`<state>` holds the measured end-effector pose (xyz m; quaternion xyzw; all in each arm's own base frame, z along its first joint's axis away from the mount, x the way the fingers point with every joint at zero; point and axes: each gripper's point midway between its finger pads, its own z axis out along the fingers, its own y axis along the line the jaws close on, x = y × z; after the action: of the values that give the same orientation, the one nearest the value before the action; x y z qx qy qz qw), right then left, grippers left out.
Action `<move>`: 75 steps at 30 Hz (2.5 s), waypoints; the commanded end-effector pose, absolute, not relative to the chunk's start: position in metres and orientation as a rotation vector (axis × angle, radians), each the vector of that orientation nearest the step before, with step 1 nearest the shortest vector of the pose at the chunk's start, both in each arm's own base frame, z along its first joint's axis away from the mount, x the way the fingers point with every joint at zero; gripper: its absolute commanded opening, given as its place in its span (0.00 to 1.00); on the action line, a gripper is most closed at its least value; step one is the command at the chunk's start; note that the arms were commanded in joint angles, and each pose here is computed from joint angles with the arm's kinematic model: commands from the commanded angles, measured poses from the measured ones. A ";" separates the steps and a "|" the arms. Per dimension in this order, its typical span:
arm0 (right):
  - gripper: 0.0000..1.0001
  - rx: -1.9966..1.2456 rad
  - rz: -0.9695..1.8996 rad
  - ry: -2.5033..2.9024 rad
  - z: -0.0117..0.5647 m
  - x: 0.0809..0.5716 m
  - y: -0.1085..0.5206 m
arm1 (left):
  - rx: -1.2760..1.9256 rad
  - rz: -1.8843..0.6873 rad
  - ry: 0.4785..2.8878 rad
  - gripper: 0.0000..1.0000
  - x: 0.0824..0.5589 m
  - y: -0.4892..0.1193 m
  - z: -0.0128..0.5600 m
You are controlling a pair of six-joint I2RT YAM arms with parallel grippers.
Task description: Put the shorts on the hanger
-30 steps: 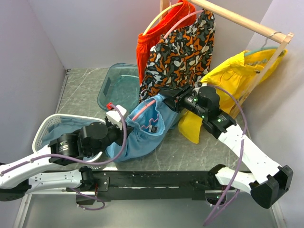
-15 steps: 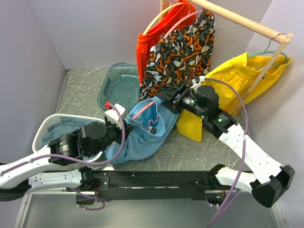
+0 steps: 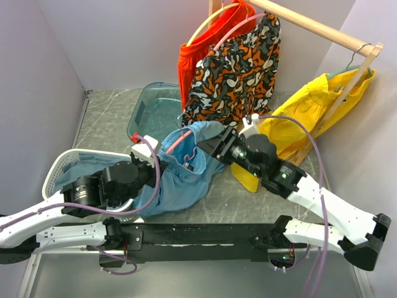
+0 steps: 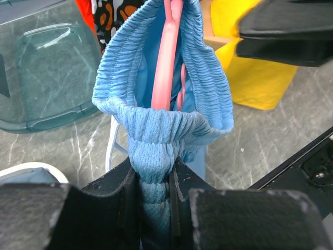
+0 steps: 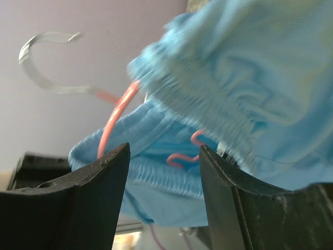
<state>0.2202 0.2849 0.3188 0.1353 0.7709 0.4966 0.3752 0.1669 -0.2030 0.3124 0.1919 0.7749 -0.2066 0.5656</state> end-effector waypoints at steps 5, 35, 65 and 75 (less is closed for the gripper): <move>0.63 0.112 1.134 1.835 0.330 0.206 0.286 | 0.407 -0.561 1.699 0.01 0.175 -0.221 0.363; 0.59 -0.294 0.964 1.702 0.308 0.139 0.235 | 0.532 -0.543 1.359 0.01 0.279 -0.333 0.539; 0.59 -0.395 0.910 1.736 0.294 0.132 0.229 | 0.461 -0.509 0.986 0.01 0.370 -0.423 0.597; 0.58 -0.377 0.911 1.735 0.296 0.132 0.224 | 0.413 -0.550 0.909 0.01 0.380 -0.436 0.601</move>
<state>0.1324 0.2300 0.2748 -0.1682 0.7452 0.3721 0.5272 0.4084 -0.4707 0.4799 0.2855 0.5622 -0.2036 0.7490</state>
